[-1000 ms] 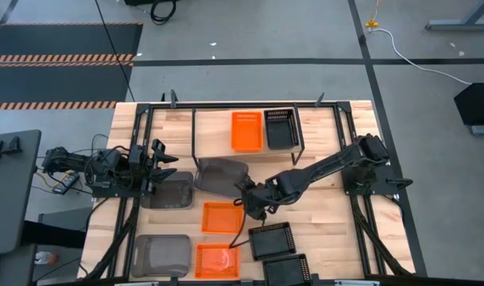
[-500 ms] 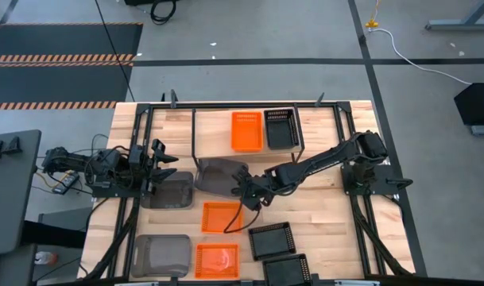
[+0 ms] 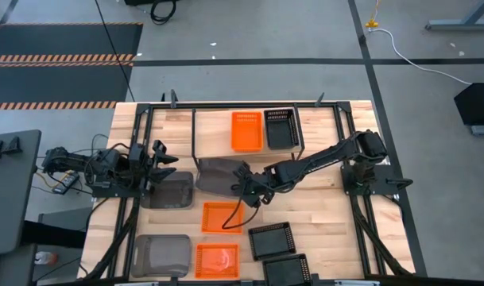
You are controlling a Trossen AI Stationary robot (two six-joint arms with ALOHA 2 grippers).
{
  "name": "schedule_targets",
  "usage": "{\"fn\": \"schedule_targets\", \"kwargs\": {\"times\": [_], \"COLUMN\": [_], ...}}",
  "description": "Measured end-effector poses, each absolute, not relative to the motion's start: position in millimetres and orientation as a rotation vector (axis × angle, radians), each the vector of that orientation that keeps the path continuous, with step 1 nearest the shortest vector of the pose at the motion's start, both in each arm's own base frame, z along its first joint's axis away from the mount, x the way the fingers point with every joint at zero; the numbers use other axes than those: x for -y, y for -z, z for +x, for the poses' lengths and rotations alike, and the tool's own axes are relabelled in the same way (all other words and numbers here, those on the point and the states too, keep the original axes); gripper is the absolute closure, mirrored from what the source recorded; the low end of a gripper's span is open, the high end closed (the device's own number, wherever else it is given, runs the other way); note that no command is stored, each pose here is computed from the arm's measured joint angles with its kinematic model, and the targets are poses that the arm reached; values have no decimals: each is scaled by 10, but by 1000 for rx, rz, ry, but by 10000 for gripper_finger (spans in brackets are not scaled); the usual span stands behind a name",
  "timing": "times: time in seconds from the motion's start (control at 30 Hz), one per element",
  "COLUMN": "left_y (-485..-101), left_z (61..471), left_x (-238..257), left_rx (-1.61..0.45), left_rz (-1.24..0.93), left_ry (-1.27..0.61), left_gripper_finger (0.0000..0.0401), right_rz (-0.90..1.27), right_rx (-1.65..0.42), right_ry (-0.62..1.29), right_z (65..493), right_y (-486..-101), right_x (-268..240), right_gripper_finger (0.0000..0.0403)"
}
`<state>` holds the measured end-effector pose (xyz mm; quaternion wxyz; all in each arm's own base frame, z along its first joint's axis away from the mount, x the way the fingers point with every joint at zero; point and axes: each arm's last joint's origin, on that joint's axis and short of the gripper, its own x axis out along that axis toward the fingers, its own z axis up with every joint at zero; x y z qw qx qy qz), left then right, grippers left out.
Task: Stack baskets on shelf by color
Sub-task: Put the top right black transparent bin on the shelf
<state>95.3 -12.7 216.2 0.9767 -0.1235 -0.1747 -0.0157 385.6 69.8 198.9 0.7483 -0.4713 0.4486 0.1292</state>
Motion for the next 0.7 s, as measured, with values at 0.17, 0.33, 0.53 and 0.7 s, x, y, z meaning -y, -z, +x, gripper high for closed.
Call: {"fn": "schedule_targets", "kwargs": {"times": [0.17,0.33,0.53,0.7], "left_y": [-2186,-2216,-2231,-2255], "left_z": [944,932,925,914], "left_x": [125,123,137,136], "left_rx": [378,411,422,445], "left_rz": [-261,-271,-293,-374], "left_ry": [35,39,99,124], "left_gripper_finger": [229,229,229,229], "right_rz": [-1085,-1099,-1065,-1019], "right_rx": [-931,-884,-972,-981], "right_ry": [-258,-260,-265,-246], "right_z": [3897,3929,3884,3888], "right_y": [-2128,-2249,-2203,-2199], "right_x": [-849,-948,-856,-817], "right_gripper_finger": [270,270,270,270]}}
